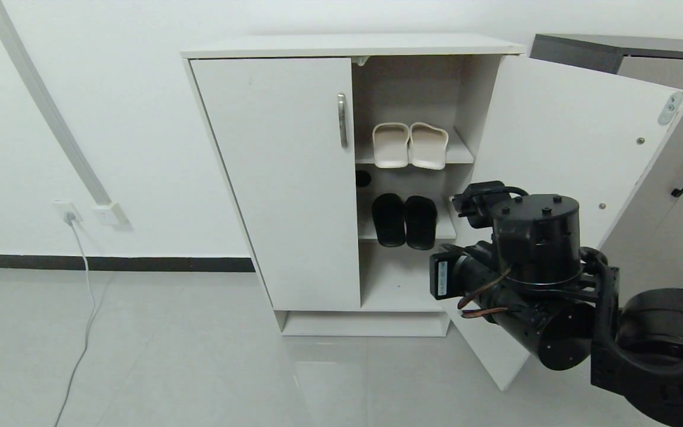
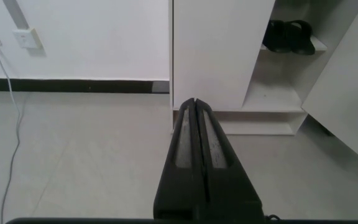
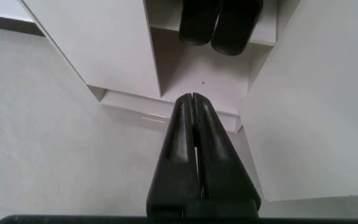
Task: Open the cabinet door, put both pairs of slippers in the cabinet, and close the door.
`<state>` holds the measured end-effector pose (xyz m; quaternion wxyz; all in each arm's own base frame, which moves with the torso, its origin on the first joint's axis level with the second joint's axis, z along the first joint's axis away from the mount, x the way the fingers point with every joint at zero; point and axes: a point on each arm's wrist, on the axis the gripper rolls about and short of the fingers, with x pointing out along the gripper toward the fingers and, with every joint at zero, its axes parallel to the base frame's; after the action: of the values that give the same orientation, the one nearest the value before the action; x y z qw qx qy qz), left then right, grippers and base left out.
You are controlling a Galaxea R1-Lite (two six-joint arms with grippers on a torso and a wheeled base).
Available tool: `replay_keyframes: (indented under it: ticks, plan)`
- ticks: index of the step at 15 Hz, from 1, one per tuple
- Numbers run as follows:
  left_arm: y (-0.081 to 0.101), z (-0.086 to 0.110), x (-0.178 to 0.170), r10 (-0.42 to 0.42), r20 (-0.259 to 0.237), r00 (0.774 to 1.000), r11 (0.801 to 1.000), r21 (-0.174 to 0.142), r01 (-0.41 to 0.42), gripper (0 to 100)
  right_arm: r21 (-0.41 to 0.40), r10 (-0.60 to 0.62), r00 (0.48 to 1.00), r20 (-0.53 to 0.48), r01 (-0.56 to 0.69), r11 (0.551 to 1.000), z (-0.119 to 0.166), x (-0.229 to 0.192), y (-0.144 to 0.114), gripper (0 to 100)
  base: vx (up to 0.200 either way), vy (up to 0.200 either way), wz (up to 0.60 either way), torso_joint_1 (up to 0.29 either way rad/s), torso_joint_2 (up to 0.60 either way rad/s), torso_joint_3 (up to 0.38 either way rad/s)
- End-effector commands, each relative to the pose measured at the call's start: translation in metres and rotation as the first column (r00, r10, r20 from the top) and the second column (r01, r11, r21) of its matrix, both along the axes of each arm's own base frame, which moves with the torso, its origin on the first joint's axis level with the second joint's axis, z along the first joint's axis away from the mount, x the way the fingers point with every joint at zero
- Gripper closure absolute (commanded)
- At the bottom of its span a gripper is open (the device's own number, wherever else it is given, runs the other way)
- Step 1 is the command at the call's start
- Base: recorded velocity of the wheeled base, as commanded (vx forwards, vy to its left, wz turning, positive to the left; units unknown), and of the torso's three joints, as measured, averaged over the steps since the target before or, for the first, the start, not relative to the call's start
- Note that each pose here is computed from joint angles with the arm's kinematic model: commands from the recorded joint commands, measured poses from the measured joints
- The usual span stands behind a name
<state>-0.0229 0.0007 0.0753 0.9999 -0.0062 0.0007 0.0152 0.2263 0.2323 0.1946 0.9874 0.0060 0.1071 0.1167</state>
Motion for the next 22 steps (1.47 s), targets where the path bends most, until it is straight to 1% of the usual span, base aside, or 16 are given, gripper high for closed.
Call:
replay_keyframes:
  ticks: [1,5,10,22]
  plan:
    - [0.0,-0.0003,0.0001,0.0,-0.003,1.0,1.0,-0.001,0.0,100,-0.004,0.002,1.0,-0.002,-0.002,1.0,-0.001,-0.001,0.0001,100,0.0,0.0,0.0,-0.007,-0.09,-0.339]
    - [0.0,-0.0003,0.0001,0.0,-0.003,1.0,1.0,0.0,0.0,100,-0.007,0.001,1.0,-0.004,-0.001,1.0,-0.0017,-0.0015,-0.0005,100,0.0,0.0,0.0,0.035,-0.48,-0.373]
    - [0.0,-0.0003,0.0001,0.0,-0.003,1.0,1.0,0.0,0.0,100,-0.01,0.005,1.0,-0.007,-0.005,1.0,-0.003,-0.0026,0.0005,100,0.0,0.0,0.0,0.105,-0.46,-0.356]
    - [0.0,-0.0003,0.0001,0.0,-0.003,1.0,1.0,0.0,0.0,100,-0.013,0.007,1.0,-0.01,-0.007,1.0,-0.0044,-0.0023,0.0009,100,0.0,0.0,0.0,0.173,-0.49,-0.323]
